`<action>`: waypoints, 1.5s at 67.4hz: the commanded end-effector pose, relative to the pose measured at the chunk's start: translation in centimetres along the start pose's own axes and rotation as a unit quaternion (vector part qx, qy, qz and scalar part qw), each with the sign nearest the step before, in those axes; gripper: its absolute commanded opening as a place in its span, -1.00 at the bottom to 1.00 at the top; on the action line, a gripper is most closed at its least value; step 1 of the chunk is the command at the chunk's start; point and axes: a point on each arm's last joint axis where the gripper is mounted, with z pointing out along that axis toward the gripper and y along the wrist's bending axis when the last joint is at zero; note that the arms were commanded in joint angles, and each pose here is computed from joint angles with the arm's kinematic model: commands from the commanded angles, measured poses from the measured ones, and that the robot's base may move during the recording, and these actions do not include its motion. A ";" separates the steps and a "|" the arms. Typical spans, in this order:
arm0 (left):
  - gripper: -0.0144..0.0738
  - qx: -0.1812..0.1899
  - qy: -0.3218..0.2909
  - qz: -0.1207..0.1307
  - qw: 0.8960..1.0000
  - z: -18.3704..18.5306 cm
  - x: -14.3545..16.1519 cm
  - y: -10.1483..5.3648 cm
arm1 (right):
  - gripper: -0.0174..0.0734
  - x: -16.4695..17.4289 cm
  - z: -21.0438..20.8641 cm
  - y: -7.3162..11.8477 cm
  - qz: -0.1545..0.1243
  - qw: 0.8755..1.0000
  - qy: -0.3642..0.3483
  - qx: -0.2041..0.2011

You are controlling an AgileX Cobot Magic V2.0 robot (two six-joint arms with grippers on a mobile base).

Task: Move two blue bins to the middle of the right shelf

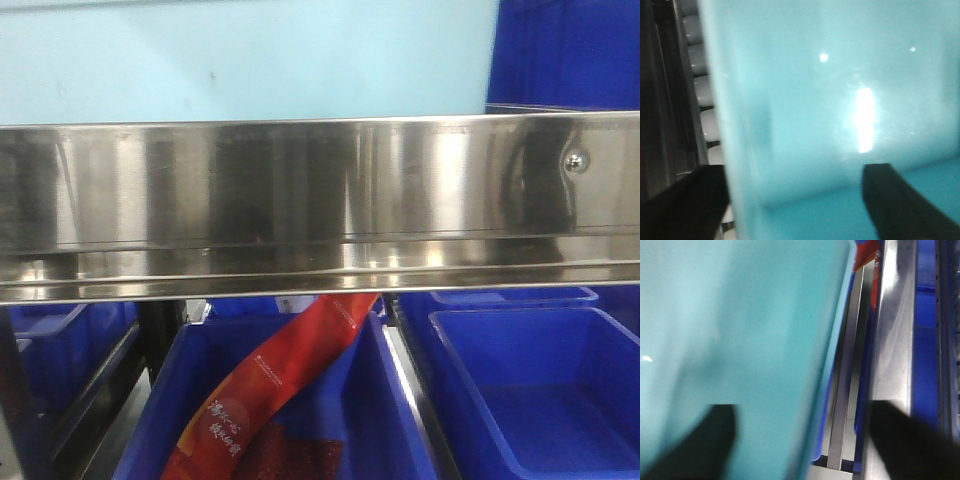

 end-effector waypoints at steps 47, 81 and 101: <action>-0.92 0.003 -0.264 0.058 0.963 -18.0 6.9 -3.2 | -0.74 3.3 -16.0 -2.5 -0.027 0.982 -0.183 0.046; -0.92 -0.071 -0.344 0.059 0.934 -14.4 19.7 0.1 | -0.97 16.8 -12.7 -5.1 -0.061 0.965 -0.256 0.014; -0.92 -0.064 -0.452 0.067 0.887 -8.9 24.8 1.7 | -0.97 25.0 -10.2 -6.6 -0.072 0.941 -0.331 -0.016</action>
